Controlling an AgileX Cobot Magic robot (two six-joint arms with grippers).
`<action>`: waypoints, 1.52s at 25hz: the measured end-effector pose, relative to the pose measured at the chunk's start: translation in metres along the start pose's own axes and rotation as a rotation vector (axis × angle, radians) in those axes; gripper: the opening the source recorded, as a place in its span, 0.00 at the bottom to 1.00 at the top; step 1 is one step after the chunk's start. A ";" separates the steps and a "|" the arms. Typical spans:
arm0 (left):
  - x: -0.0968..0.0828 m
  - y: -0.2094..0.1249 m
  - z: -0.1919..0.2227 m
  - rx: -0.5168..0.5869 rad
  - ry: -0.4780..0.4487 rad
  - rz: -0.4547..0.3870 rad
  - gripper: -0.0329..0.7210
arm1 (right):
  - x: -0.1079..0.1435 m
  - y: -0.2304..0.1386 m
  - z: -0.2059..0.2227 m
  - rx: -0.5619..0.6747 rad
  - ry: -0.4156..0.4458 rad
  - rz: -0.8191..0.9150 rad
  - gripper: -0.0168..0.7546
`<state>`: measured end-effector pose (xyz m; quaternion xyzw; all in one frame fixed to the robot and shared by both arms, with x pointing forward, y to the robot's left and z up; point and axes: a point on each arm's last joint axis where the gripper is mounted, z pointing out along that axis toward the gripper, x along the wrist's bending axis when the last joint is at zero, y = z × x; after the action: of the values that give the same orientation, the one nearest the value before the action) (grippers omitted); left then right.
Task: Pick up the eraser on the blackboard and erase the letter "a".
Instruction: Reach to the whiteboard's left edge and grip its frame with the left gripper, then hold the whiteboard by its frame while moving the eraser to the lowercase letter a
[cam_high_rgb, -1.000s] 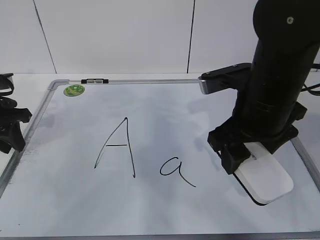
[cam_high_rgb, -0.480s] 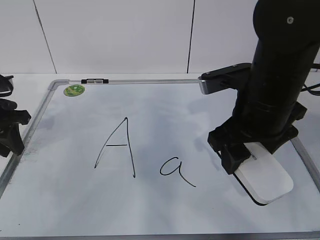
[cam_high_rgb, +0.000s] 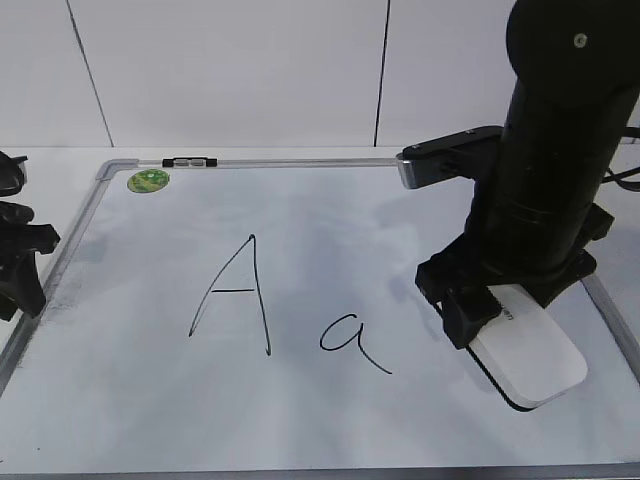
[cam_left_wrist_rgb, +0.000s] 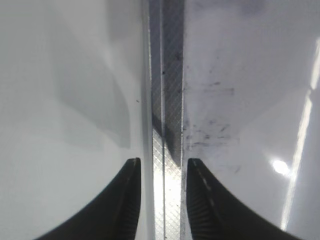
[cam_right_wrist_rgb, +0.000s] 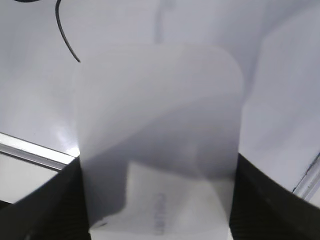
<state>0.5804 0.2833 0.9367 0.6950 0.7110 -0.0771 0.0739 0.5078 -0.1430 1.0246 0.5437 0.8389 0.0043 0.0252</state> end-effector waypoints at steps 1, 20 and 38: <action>0.000 0.000 0.000 0.000 0.000 0.000 0.35 | 0.000 0.000 0.000 0.000 0.000 0.000 0.71; 0.001 0.000 0.000 0.001 0.007 0.005 0.35 | 0.000 0.000 0.000 0.000 0.000 -0.003 0.71; 0.001 0.002 0.000 -0.018 0.010 0.005 0.35 | 0.000 0.000 0.000 0.000 0.000 -0.003 0.71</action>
<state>0.5820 0.2842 0.9365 0.6964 0.7103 -0.0672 0.0770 0.5078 -0.1430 1.0246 0.5423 0.8398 0.0042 0.0252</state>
